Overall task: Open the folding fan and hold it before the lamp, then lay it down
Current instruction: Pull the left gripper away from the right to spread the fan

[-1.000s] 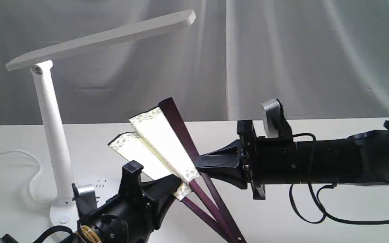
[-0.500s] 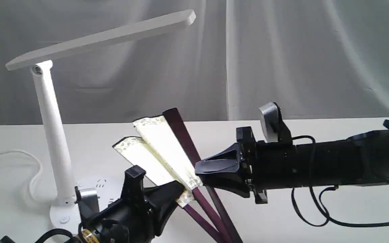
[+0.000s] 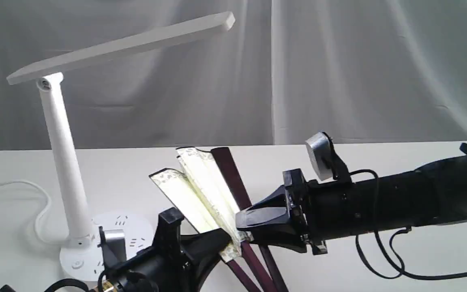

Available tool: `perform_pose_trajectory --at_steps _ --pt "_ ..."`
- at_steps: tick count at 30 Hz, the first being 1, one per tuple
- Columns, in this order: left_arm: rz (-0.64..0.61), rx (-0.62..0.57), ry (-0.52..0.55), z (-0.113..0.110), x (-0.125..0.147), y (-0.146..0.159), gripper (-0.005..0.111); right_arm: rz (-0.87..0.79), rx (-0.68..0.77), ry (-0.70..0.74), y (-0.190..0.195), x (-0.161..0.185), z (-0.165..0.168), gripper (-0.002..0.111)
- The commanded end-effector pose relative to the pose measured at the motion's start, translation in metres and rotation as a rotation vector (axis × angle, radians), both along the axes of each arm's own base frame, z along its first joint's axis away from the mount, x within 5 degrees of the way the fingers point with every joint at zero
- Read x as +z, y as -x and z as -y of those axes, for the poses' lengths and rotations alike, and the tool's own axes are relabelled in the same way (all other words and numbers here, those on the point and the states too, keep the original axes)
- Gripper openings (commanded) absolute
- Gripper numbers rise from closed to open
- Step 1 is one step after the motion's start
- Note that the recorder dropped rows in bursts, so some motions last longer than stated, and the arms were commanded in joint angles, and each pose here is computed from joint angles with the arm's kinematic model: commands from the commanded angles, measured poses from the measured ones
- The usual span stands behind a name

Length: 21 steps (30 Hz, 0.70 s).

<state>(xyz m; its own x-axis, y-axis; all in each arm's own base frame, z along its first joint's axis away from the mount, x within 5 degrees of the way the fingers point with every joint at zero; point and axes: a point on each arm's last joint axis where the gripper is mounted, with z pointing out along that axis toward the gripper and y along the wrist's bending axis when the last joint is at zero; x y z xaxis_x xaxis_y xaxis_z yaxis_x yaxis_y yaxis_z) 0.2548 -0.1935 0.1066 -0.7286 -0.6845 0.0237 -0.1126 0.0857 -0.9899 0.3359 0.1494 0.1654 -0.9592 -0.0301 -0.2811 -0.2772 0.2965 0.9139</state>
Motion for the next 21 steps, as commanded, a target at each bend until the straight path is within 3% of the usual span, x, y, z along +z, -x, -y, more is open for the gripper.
perform_pose_trajectory --at_steps 1,4,21 --pt "-0.016 -0.019 -0.020 0.000 -0.004 0.005 0.000 0.007 0.014 -0.033 0.003 0.007 -0.001 0.014" --pt "-0.016 -0.019 -0.020 0.000 -0.004 0.005 0.000 0.007 0.014 -0.033 0.003 0.007 -0.001 0.000" --pt "-0.069 -0.032 -0.052 -0.009 -0.013 0.020 0.000 0.014 -0.110 -0.024 -0.013 0.006 0.032 0.000"
